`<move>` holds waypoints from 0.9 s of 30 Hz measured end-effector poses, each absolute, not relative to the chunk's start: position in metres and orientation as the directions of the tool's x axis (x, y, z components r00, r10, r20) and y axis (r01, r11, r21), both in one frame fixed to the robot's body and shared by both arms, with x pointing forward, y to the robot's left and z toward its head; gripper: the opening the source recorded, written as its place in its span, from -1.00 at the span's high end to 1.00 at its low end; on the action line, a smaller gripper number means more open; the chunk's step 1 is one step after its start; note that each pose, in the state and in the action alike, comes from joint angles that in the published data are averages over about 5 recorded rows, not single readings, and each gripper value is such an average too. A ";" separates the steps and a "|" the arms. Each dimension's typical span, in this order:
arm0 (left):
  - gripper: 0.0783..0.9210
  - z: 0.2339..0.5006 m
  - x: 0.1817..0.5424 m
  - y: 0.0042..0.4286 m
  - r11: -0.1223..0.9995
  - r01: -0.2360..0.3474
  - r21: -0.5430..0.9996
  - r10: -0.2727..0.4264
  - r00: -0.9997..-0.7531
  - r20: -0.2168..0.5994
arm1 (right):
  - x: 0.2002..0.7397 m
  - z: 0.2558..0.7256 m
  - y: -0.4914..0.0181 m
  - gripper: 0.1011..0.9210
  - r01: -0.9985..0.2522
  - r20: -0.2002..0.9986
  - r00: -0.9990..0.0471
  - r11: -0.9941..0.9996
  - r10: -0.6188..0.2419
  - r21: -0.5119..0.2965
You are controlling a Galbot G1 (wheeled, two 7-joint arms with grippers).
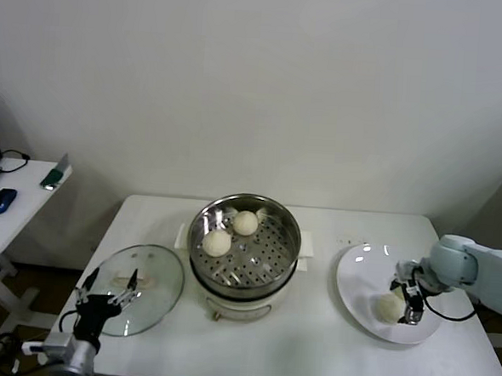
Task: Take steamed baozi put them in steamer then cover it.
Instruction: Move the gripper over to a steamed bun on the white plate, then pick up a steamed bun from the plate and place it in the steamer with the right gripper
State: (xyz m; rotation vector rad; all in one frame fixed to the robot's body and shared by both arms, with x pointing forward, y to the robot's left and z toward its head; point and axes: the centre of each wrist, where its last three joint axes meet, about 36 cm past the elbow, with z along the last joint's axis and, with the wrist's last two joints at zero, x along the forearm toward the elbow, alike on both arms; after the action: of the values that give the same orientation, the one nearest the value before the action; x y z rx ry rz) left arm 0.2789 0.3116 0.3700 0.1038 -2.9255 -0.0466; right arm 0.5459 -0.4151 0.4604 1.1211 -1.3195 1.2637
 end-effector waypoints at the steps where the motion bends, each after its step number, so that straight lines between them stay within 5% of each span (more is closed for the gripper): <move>1: -0.77 0.370 0.279 0.312 0.997 -0.067 0.039 -0.074 -0.975 0.211 | 0.546 0.459 -0.415 -0.76 -0.992 0.993 -0.120 0.043 0.000 -0.120; 11: -0.77 0.370 0.282 0.312 0.997 -0.067 0.040 -0.074 -0.975 0.211 | 0.548 0.453 -0.413 -0.42 -0.990 0.992 -0.129 0.052 -0.005 -0.129; 17: -0.77 0.370 0.284 0.312 0.997 -0.067 0.043 -0.074 -0.975 0.209 | 0.553 0.462 -0.407 -0.38 -0.991 0.991 -0.133 0.028 -0.027 -0.132; 27: -0.77 0.370 0.285 0.310 0.997 -0.058 0.049 -0.067 -0.975 0.211 | 0.606 0.564 -0.378 -0.48 -0.964 0.973 -0.207 -0.147 -0.099 -0.220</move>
State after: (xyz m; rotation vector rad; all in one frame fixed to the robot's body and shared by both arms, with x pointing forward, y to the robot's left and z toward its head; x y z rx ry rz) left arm 0.2849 0.3098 0.3700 0.0924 -2.9256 -0.0633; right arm 0.6064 -0.3785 0.5644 1.2796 -1.3532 1.4487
